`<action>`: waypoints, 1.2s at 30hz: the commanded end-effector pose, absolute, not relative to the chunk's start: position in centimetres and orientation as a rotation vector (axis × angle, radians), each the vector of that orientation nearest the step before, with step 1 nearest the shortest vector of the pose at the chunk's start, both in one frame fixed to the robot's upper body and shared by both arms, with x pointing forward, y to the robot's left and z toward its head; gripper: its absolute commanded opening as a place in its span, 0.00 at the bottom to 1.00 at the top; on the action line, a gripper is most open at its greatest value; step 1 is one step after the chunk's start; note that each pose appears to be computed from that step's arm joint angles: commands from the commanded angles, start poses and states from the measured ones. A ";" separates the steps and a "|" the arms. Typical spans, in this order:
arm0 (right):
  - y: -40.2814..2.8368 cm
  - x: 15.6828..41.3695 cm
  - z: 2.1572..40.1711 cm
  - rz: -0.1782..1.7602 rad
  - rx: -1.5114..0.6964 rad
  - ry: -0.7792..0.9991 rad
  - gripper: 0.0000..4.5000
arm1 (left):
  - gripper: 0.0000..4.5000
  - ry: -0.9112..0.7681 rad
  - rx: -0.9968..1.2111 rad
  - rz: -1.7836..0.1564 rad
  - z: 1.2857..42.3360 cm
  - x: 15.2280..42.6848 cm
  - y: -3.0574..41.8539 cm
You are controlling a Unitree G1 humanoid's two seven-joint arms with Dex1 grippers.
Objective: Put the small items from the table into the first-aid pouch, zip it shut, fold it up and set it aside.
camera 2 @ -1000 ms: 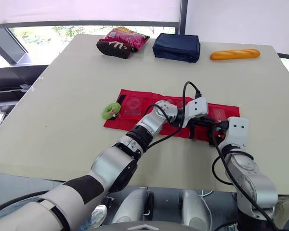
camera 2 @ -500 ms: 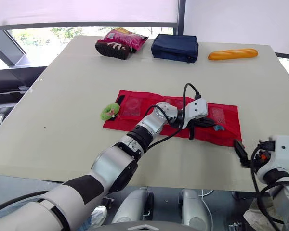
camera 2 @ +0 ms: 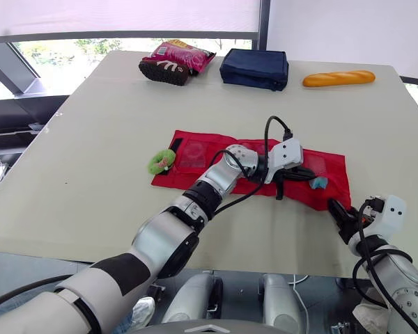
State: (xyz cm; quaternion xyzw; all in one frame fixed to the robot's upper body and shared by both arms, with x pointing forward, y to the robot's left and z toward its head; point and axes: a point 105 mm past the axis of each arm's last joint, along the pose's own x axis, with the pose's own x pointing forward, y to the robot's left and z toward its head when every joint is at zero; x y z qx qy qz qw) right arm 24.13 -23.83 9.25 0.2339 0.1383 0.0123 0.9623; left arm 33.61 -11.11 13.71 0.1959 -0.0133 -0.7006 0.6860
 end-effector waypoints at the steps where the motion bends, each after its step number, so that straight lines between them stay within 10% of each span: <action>1: -24.1 24.4 10.4 0.031 0.461 0.228 0.09 | 0.00 -0.075 0.349 -1.640 14.9 31.7 -13.1; 5: -24.0 24.4 10.3 0.029 0.461 0.230 0.00 | 0.21 -0.040 0.322 -1.637 14.7 31.9 -12.7; 13: -25.2 24.3 10.1 -0.031 0.447 0.225 0.00 | 0.99 -0.127 0.324 -1.680 16.1 31.8 -8.5; 23: -31.9 21.6 10.0 -0.179 0.285 0.266 0.00 | 0.99 -0.071 0.293 -1.686 20.0 29.3 4.4; 36: -40.4 20.8 9.4 -0.340 -0.004 0.367 0.00 | 0.99 0.058 0.374 -1.541 21.5 25.9 10.7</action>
